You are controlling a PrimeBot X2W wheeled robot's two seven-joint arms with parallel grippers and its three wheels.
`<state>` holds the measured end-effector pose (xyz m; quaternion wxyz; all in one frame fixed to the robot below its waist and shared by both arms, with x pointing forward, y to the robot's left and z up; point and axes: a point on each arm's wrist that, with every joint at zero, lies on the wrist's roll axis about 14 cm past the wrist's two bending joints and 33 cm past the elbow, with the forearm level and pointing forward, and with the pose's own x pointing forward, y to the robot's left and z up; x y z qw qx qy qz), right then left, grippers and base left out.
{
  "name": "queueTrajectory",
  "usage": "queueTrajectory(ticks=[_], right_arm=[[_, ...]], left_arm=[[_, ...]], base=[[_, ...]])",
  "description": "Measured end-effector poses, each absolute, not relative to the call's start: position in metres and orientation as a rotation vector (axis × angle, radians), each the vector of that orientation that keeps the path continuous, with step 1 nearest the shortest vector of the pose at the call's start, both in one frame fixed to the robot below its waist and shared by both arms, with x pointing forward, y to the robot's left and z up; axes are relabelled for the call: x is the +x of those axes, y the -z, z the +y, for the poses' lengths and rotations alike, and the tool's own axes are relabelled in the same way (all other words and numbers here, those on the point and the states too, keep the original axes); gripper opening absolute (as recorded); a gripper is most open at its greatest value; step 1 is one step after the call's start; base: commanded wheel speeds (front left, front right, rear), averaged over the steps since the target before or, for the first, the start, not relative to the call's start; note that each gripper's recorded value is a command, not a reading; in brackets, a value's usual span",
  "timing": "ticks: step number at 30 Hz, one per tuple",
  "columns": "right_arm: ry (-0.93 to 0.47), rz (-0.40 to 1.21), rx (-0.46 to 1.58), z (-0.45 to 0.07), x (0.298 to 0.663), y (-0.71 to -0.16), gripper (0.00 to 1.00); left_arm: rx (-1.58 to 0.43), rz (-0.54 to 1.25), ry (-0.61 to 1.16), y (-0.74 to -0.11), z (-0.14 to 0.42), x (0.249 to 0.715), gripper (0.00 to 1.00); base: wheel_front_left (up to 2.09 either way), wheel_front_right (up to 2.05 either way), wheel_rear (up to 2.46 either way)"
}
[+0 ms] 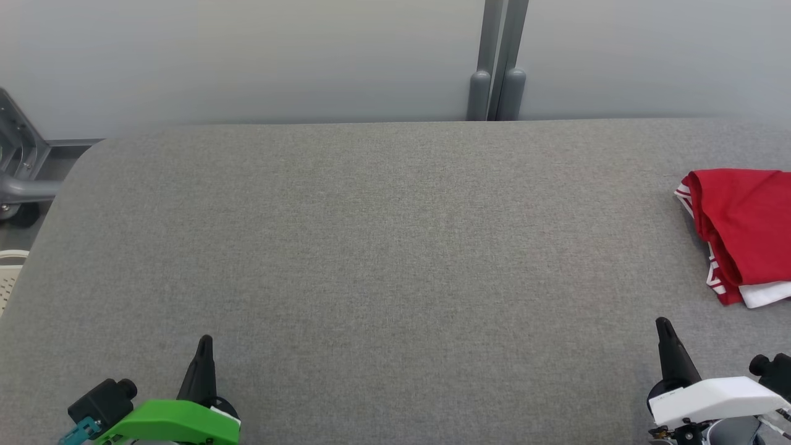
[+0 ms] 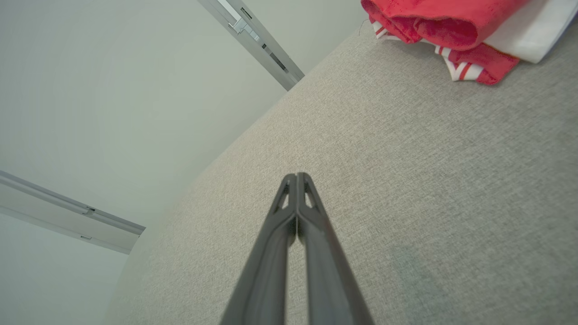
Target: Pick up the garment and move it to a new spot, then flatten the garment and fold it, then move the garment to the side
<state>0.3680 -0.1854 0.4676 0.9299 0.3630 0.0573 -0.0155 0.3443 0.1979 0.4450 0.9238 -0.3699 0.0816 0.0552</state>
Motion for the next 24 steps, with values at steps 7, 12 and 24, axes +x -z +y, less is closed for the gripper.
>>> queueTrajectory(ticks=[7, 12, 24], right_arm=[[0.052, 0.108, 0.834, -0.191, 0.365, -0.469, 0.0], [0.064, 0.096, 0.895, -0.196, 0.364, -0.471, 0.0], [0.085, 0.058, 1.043, -0.205, 0.362, -0.479, 0.0]], left_arm=[[-0.845, 0.164, -0.106, -0.449, 0.195, 0.35, 0.0], [-0.907, 0.161, -0.101, -0.452, 0.192, 0.353, 0.0], [-1.048, 0.156, -0.074, -0.461, 0.184, 0.363, 0.0]], base=[[0.0, 0.0, 0.0], [0.0, 0.0, 0.0], [0.0, 0.0, 0.0]])
